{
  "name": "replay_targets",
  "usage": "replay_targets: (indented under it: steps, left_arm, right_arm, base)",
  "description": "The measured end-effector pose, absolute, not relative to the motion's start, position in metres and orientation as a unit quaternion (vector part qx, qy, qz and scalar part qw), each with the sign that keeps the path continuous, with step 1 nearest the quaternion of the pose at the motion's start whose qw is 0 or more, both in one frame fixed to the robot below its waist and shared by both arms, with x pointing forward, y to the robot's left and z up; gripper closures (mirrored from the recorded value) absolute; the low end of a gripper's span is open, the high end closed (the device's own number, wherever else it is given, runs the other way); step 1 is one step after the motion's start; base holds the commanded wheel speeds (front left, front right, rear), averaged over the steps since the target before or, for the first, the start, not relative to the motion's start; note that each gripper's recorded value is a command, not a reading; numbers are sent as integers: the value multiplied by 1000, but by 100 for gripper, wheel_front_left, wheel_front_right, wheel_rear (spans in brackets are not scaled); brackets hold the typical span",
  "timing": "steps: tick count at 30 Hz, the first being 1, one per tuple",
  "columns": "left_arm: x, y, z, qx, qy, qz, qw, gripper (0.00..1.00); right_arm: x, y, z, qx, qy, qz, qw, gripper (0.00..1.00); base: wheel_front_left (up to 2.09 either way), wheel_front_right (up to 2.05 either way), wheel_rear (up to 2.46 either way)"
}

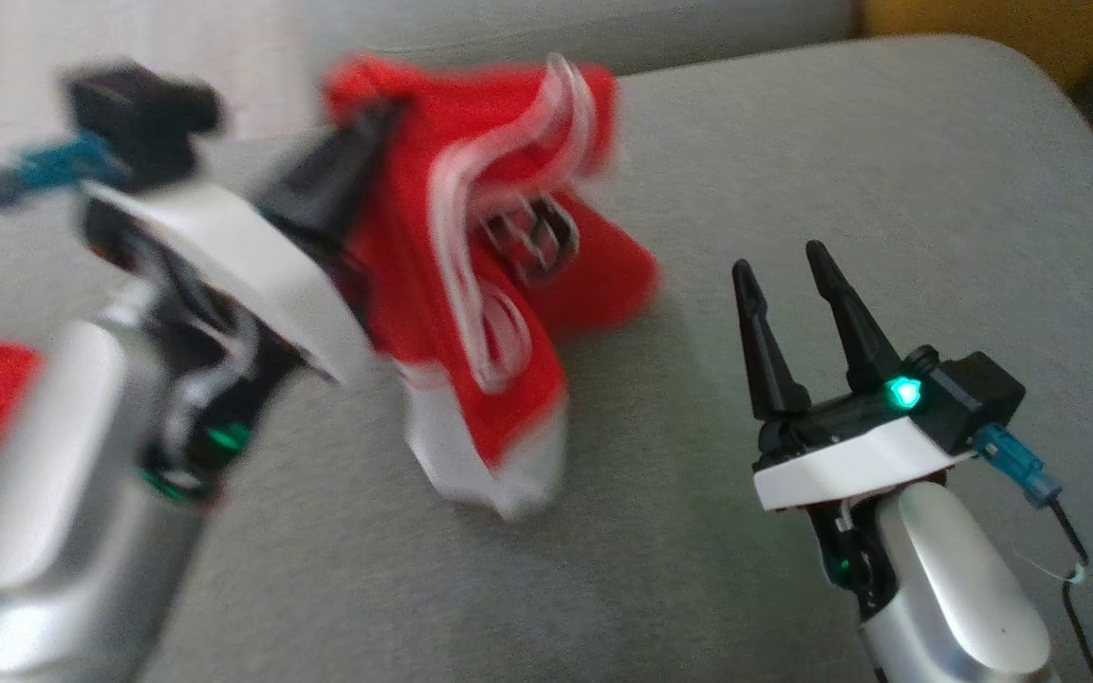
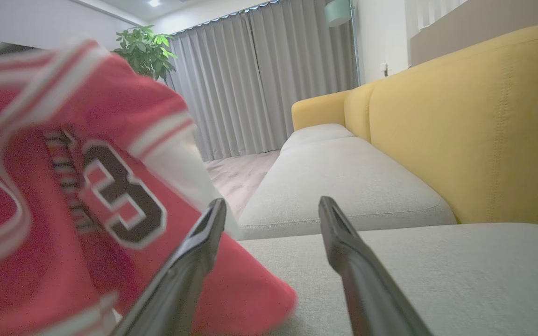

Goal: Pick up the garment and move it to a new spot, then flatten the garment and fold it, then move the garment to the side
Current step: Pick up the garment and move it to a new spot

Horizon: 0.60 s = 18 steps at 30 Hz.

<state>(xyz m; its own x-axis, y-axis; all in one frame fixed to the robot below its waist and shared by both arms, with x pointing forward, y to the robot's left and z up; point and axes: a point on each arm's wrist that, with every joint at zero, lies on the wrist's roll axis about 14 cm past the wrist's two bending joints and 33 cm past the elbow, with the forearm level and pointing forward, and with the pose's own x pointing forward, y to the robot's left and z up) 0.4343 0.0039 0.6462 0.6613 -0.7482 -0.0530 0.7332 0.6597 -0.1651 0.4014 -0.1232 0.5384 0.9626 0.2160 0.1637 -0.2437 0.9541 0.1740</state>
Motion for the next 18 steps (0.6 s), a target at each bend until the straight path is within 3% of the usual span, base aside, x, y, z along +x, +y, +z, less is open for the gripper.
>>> replay_targets:
  steps: [4, 7, 15, 16, 18]
  left_arm:
    - [419, -51, 582, -85, 157, -455, 872, 100]
    - [422, -78, 533, -81, 214, -453, 861, 100]
    - [442, -121, 436, -54, 242, -407, 879, 100]
    - [440, -127, 429, -53, 242, -409, 878, 91]
    - [436, -136, 418, -48, 240, -414, 877, 54]
  right_arm:
    - [391, -148, 547, 103, -87, 82, 988, 0]
    - [383, -171, 552, 104, -97, 49, 989, 0]
    - [361, -212, 546, 98, -88, -20, 991, 0]
    - [359, -217, 545, 96, -87, -27, 991, 0]
    - [358, -224, 542, 93, -83, -39, 991, 0]
  base:
    - [0, 0, 0]
    - [0, 0, 0]
    - [0, 0, 0]
    - [0, 0, 0]
    - [0, 0, 0]
